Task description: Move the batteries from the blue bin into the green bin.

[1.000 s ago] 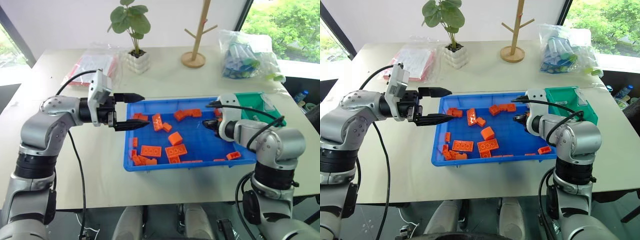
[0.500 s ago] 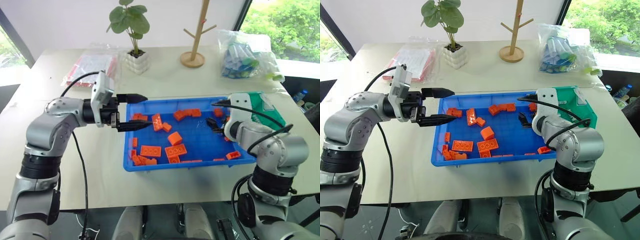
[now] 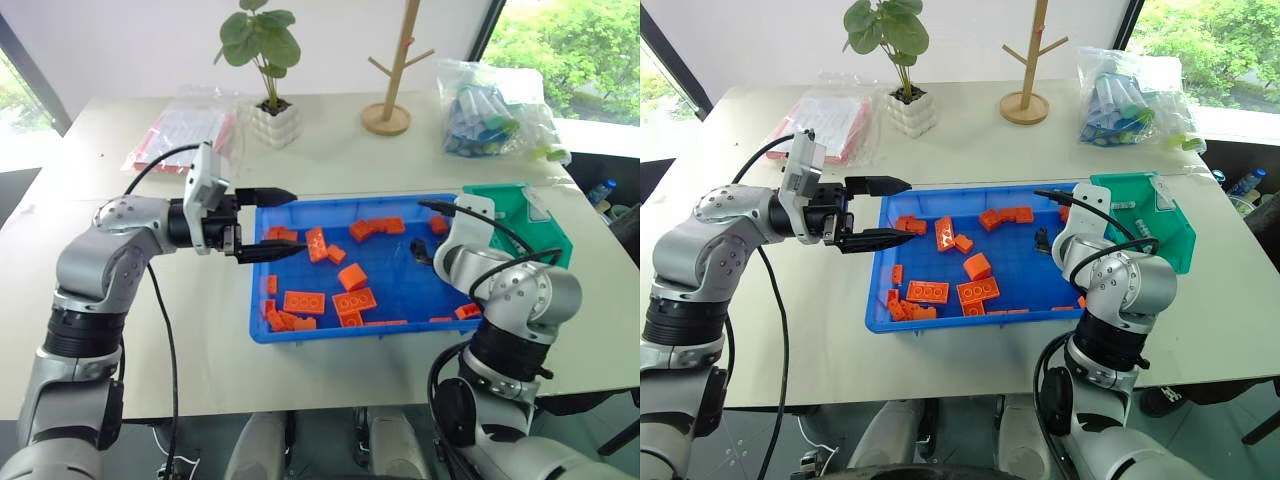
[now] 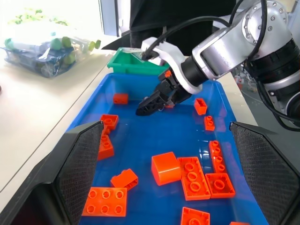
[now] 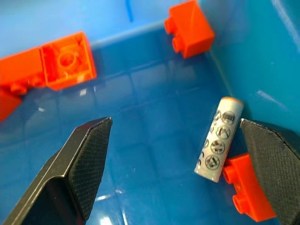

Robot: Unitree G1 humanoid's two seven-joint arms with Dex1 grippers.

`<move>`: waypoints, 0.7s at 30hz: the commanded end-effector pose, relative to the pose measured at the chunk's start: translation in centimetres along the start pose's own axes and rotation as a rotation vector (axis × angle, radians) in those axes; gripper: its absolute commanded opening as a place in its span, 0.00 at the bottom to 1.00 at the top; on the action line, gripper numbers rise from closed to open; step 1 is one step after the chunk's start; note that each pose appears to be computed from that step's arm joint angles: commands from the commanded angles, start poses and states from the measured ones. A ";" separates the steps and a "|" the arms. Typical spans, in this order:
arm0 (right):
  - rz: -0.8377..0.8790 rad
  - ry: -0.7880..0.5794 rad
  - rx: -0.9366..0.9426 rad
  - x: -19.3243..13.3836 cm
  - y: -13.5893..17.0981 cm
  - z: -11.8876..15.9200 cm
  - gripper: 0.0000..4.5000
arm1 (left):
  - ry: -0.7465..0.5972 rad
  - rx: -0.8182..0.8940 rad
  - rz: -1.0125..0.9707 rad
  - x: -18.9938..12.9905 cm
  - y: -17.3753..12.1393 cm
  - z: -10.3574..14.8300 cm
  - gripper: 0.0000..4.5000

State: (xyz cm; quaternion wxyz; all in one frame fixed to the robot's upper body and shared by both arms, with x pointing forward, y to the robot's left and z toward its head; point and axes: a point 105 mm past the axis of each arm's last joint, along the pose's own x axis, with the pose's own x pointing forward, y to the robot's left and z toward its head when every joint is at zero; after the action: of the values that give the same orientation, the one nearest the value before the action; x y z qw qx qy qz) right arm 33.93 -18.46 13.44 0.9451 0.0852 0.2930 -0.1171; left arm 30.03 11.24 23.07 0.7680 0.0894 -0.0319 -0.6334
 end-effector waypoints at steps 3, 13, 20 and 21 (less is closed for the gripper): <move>-0.031 0.037 0.065 0.1 0.4 -0.6 0.99 | -0.017 0.045 0.018 -0.4 -0.1 0.8 1.00; 0.113 0.166 0.113 1.2 2.4 -3.0 0.99 | -0.021 0.052 0.032 -0.6 0.1 1.1 1.00; 0.125 0.154 0.089 1.1 2.2 -2.8 0.45 | -0.020 0.055 0.035 -0.5 0.1 1.2 1.00; 0.129 0.150 0.082 1.0 2.2 -2.7 0.34 | -0.019 0.056 0.034 -0.5 0.1 1.2 1.00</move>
State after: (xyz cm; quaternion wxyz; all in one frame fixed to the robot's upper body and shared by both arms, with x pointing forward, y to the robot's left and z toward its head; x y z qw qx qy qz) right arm 34.11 -16.97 11.75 0.9272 0.1517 0.3307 -0.0894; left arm 30.20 11.53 22.66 0.7776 0.0840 -0.0272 -0.6226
